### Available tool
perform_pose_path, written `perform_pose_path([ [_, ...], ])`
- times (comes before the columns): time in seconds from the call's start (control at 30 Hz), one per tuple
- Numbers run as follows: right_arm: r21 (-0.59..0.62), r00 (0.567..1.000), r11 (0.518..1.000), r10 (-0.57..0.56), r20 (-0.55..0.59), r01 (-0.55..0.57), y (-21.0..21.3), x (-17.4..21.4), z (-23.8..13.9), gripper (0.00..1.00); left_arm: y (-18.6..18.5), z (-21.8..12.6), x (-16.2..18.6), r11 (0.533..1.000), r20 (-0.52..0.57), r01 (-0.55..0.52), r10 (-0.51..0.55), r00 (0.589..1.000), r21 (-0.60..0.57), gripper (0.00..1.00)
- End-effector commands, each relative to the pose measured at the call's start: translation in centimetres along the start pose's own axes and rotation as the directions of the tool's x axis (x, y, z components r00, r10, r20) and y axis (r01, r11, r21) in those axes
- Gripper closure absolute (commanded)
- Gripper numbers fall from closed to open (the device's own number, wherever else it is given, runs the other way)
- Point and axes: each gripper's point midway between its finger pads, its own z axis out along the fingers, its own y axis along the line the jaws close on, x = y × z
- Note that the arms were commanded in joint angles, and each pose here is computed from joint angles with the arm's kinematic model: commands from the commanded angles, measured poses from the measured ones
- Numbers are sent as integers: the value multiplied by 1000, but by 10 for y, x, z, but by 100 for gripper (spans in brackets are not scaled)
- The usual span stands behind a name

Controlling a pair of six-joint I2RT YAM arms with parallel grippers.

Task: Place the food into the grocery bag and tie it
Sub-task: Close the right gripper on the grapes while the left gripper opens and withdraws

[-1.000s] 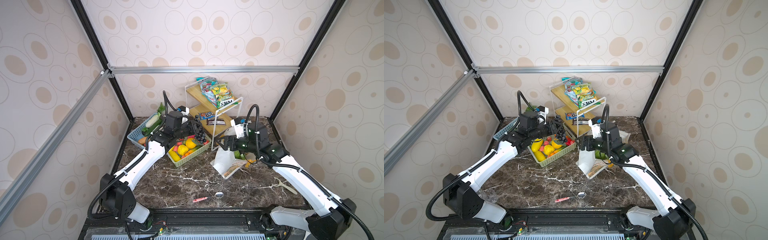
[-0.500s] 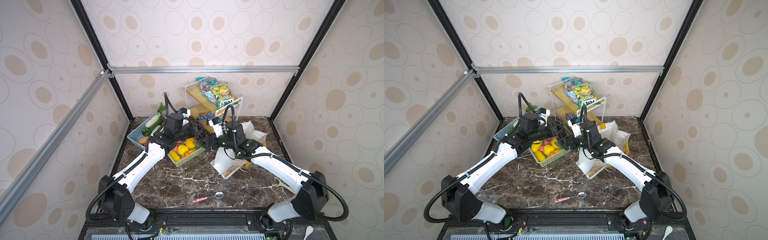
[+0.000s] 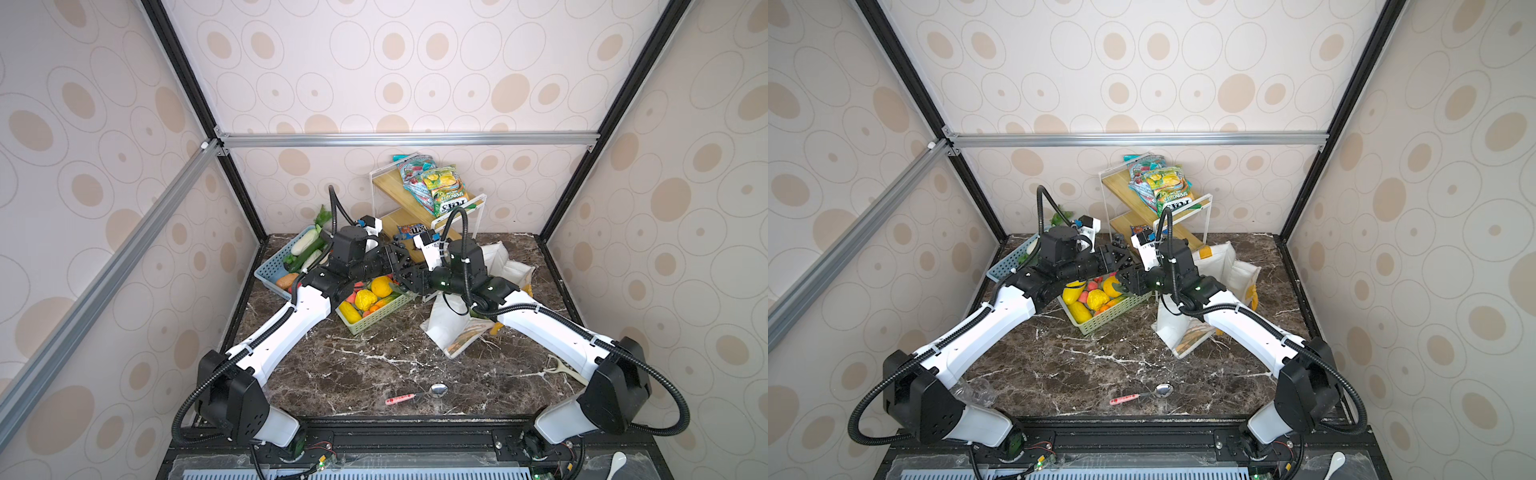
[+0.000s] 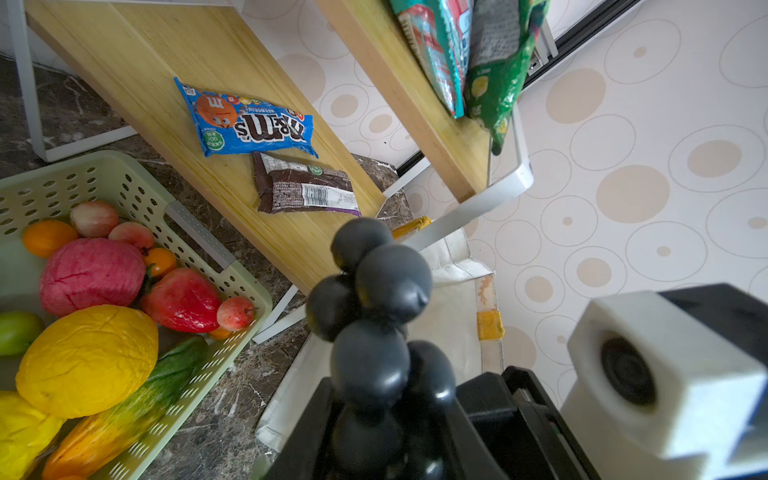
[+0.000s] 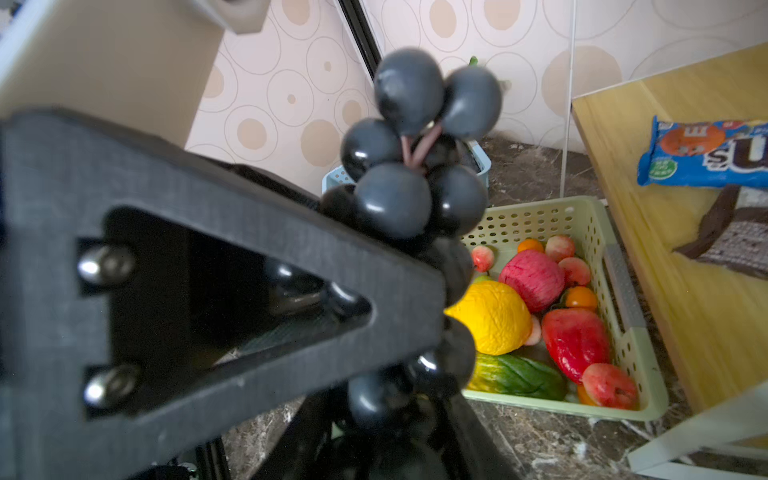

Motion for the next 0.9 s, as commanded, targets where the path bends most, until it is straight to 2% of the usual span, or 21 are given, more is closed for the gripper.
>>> perform_pose_path([
  [0.0,-17,999,999,34,24,-34,6,-11,1,62,-5,-2,-4,1000,25,-8,8,1000,7,62],
  [0.3,13,991,991,133,-34,-133,6,0,-10,65,6,-7,-16,996,57,-40,44,997,-74,29],
  [0.43,41,983,984,173,-66,-171,5,8,-21,65,14,-12,-27,993,78,-44,52,996,-107,25],
  [0.6,67,979,978,199,-53,-195,9,5,-44,65,27,-22,-40,986,110,-52,70,991,-159,25],
  [0.87,175,970,954,235,71,-244,-4,-20,-102,65,39,-25,-38,975,110,-67,92,990,-210,24],
])
